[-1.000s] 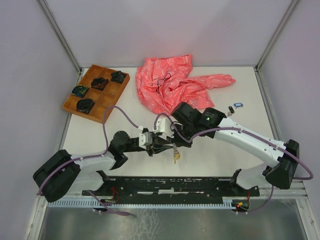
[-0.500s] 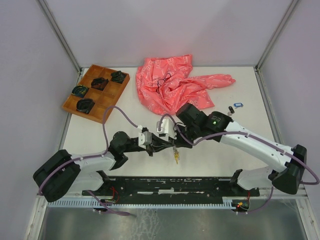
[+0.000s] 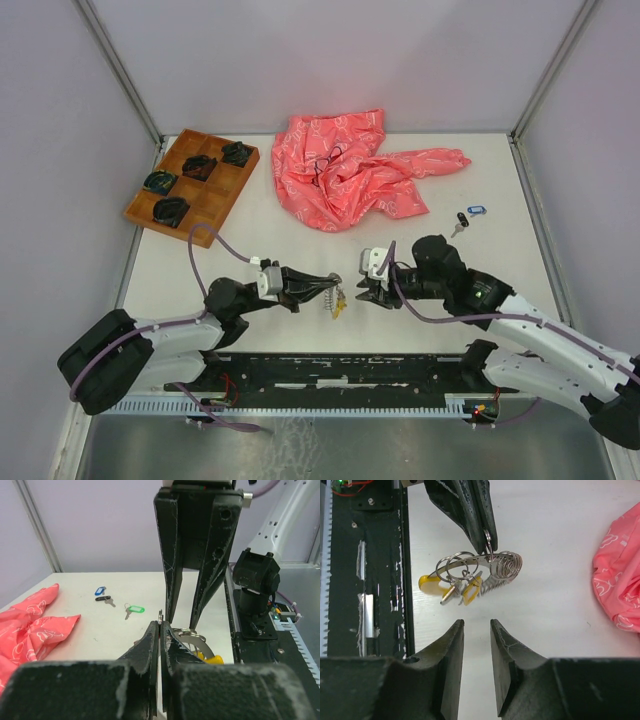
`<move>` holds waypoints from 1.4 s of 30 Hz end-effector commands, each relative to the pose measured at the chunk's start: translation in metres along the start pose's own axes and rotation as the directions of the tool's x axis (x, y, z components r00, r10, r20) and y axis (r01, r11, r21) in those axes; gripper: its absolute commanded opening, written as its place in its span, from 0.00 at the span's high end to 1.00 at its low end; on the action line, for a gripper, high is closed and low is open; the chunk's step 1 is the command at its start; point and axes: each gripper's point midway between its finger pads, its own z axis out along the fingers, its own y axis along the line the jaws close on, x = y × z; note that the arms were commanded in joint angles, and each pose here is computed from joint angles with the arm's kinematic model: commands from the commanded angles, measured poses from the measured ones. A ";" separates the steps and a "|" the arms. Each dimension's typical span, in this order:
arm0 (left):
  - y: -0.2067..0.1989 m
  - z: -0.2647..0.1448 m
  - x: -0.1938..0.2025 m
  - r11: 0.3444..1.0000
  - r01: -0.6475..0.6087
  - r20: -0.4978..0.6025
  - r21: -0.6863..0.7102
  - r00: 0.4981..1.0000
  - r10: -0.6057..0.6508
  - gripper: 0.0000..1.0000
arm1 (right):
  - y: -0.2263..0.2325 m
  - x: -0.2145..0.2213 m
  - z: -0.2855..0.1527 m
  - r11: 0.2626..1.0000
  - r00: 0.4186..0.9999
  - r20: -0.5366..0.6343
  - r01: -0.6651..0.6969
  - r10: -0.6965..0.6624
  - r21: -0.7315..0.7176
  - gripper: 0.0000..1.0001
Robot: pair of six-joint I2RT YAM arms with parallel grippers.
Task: Put the keys on the keyring
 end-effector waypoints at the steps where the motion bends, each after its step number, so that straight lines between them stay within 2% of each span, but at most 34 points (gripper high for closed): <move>1: 0.001 0.003 -0.036 0.999 -0.044 0.129 -0.005 0.991 0.044 0.97 | -0.015 -0.053 -0.002 0.992 0.955 0.279 0.079 -0.105 0.102 0.64; 13: -0.006 0.008 -0.038 0.998 -0.046 0.138 0.047 0.990 0.039 0.97 | -0.014 -0.067 -0.001 0.992 0.925 0.365 0.080 -0.111 0.099 0.67; 31: -0.007 0.010 -0.043 0.997 -0.049 0.149 0.060 0.988 0.039 0.97 | -0.004 -0.069 0.011 0.997 0.931 0.359 0.073 -0.066 -0.007 0.72; 35: -0.009 0.010 -0.045 0.996 -0.052 0.158 0.071 0.987 0.040 0.97 | -0.003 -0.067 0.014 0.998 0.937 0.344 0.066 -0.054 -0.023 0.79; 40: -0.009 0.009 -0.037 0.996 -0.047 0.127 0.074 0.991 0.037 0.97 | -0.004 -0.069 0.011 0.998 0.945 0.323 0.066 -0.055 -0.024 0.98; 42: -0.009 0.008 -0.030 0.996 -0.045 0.094 0.072 0.995 0.038 0.95 | -0.005 -0.071 0.008 0.997 0.953 0.295 0.075 -0.063 -0.028 0.99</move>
